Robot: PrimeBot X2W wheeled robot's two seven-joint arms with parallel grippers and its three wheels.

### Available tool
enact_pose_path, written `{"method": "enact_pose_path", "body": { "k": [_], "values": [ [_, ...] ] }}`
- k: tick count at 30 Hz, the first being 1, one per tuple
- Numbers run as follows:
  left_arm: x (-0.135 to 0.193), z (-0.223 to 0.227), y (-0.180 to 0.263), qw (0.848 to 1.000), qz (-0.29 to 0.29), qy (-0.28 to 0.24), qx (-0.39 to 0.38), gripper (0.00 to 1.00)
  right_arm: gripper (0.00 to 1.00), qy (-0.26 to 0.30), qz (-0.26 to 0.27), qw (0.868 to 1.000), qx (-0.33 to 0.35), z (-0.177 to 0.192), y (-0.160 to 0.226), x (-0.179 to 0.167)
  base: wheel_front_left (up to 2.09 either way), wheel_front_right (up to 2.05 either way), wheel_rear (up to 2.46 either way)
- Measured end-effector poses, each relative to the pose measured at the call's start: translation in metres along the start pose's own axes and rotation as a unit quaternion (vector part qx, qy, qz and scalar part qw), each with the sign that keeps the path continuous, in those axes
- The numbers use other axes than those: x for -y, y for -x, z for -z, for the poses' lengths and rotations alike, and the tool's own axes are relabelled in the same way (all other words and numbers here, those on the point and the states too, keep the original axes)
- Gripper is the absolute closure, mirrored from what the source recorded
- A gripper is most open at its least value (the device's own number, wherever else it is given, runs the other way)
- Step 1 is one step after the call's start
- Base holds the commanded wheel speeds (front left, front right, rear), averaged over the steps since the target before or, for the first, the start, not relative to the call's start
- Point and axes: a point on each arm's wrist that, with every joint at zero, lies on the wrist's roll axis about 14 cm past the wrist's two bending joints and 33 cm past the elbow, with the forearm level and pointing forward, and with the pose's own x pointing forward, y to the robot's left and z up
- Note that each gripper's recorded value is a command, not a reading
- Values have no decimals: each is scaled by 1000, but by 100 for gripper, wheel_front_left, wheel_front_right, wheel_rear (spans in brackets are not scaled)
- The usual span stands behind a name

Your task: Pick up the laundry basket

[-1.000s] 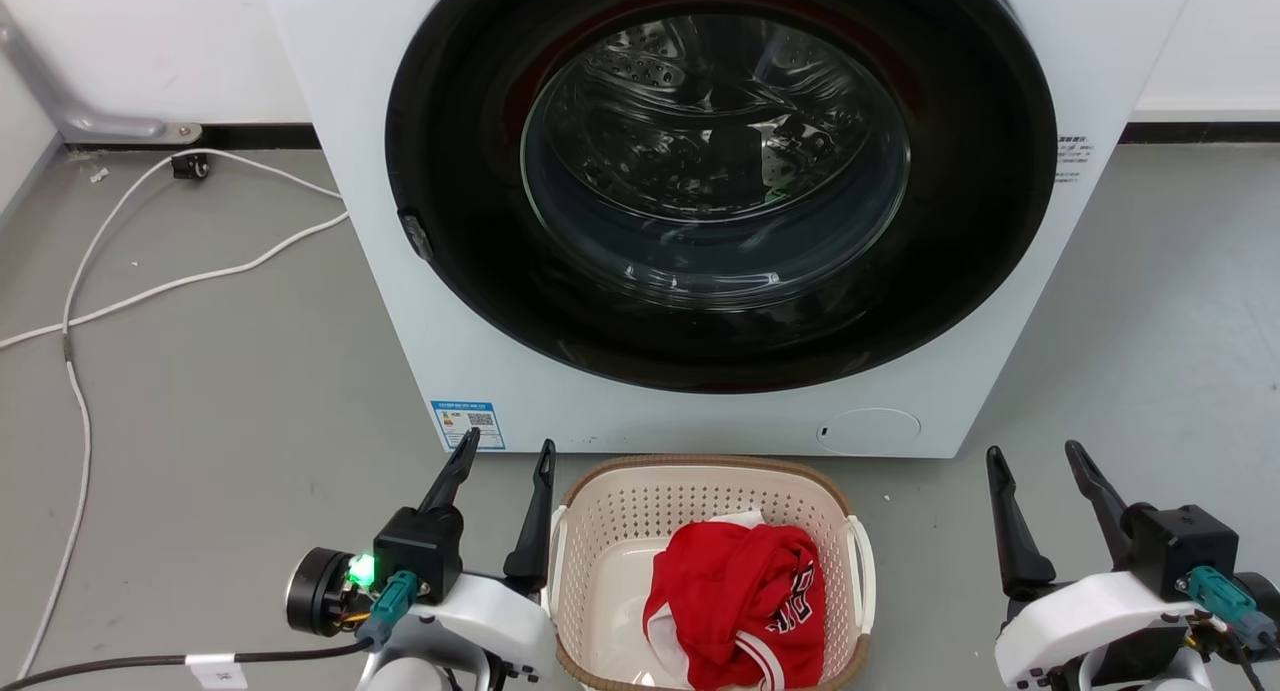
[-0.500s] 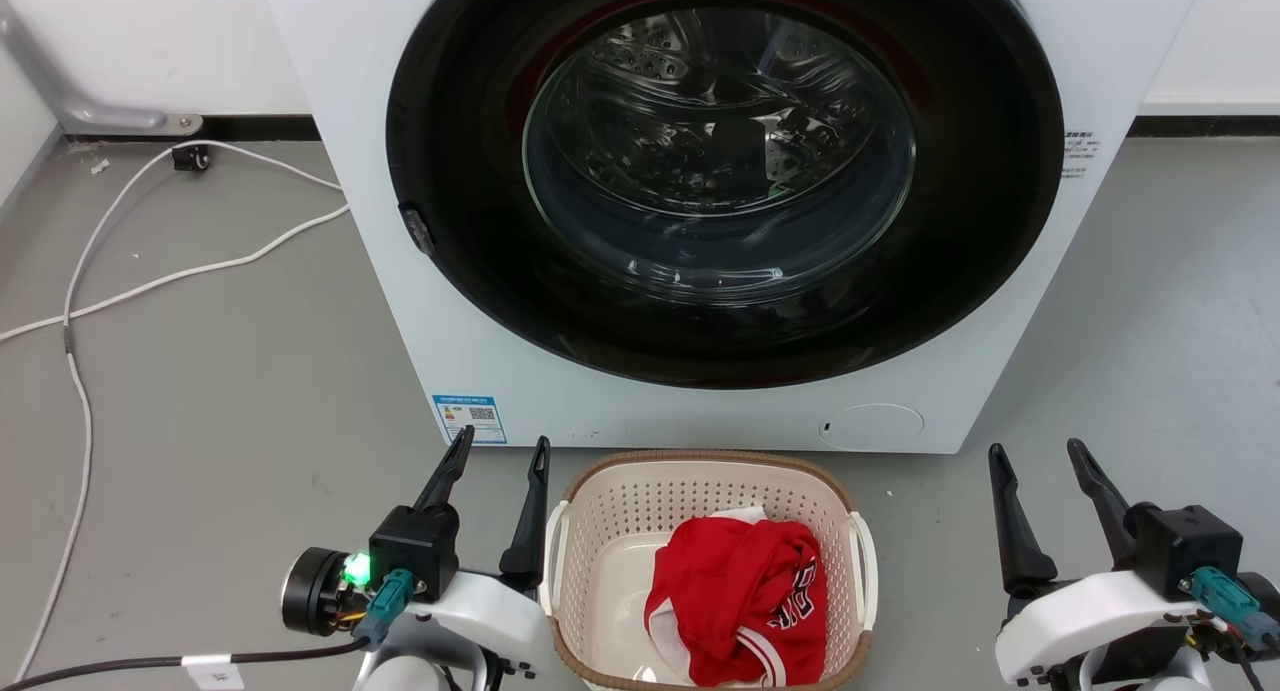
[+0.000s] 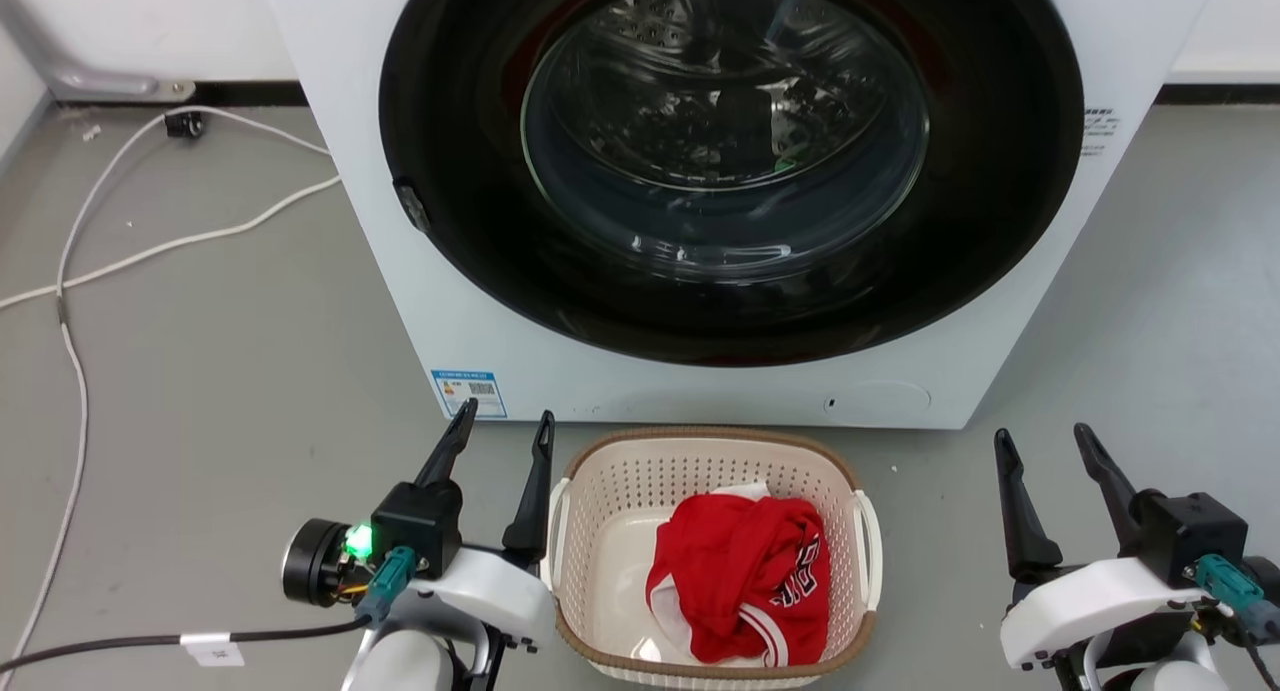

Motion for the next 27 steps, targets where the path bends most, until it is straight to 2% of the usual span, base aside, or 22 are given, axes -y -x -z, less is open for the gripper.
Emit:
{"method": "enact_pose_path", "body": {
  "k": [11, 19, 27],
  "values": [
    [-11, 41, -41, 999, 2, 10, -49, 0, 0, -6, 12, 998, -54, 48, -36, 13, 0, 0, 0],
    [-20, 112, -65, 991, 1, 25, -134, 0, 0, -21, 12, 991, -132, 115, -63, 20, 0, 0, 0],
    [-29, 196, -71, 972, 0, 45, -232, 0, 0, -37, 4, 973, -230, 195, -76, 17, 0, 0, 0]
  ]
}}
